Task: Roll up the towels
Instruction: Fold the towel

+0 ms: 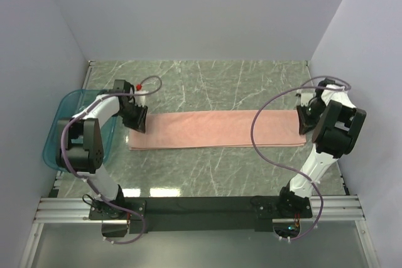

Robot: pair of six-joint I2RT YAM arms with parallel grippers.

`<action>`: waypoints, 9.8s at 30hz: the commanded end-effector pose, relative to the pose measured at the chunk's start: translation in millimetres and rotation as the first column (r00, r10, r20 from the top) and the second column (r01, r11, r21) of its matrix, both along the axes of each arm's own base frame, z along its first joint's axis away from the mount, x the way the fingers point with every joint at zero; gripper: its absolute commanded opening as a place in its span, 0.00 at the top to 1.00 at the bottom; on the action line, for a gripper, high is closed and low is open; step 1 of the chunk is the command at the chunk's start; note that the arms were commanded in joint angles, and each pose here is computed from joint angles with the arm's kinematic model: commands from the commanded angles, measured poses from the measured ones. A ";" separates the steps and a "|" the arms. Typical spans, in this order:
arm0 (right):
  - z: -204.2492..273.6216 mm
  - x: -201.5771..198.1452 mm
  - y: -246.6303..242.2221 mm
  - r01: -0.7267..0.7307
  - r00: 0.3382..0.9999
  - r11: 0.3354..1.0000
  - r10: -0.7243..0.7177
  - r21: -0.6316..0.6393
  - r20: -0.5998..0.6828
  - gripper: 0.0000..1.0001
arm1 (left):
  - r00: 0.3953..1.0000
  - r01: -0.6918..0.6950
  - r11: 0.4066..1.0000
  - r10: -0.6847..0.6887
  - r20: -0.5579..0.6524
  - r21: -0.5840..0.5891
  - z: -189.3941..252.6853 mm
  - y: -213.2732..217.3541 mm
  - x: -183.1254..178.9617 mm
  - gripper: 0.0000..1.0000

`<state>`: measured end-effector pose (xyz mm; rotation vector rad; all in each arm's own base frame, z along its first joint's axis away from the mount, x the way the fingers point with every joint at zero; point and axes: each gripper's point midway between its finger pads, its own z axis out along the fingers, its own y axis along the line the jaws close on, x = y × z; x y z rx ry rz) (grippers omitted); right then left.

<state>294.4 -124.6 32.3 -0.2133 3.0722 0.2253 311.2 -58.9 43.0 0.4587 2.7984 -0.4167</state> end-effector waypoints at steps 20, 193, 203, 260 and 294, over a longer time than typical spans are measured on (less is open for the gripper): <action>-21.9 132.5 -7.3 0.027 0.973 0.988 0.009 -0.152 0.232 0.91 | 0.968 -0.207 0.965 0.179 0.175 0.161 -11.2 22.5 86.4 0.72; -2.7 111.6 151.6 -0.109 0.990 0.990 0.101 0.084 0.101 0.65 | 0.999 -0.036 0.999 0.037 0.010 -0.038 -19.8 -89.5 68.4 1.00; -11.0 18.2 203.7 -0.188 0.982 0.965 0.191 0.181 0.003 0.64 | 0.957 -0.099 0.993 0.080 0.278 0.057 -12.4 -65.2 217.3 0.91; 46.4 -53.5 389.1 -0.247 0.955 0.669 0.289 0.701 0.062 0.62 | 0.802 0.261 0.868 0.048 0.595 -0.422 161.6 -166.1 262.7 0.26; -8.5 28.9 416.0 -0.071 0.984 0.665 0.167 0.744 -0.055 0.78 | 0.907 -0.042 0.700 -0.272 -0.321 -0.713 -39.4 -199.0 -92.5 0.56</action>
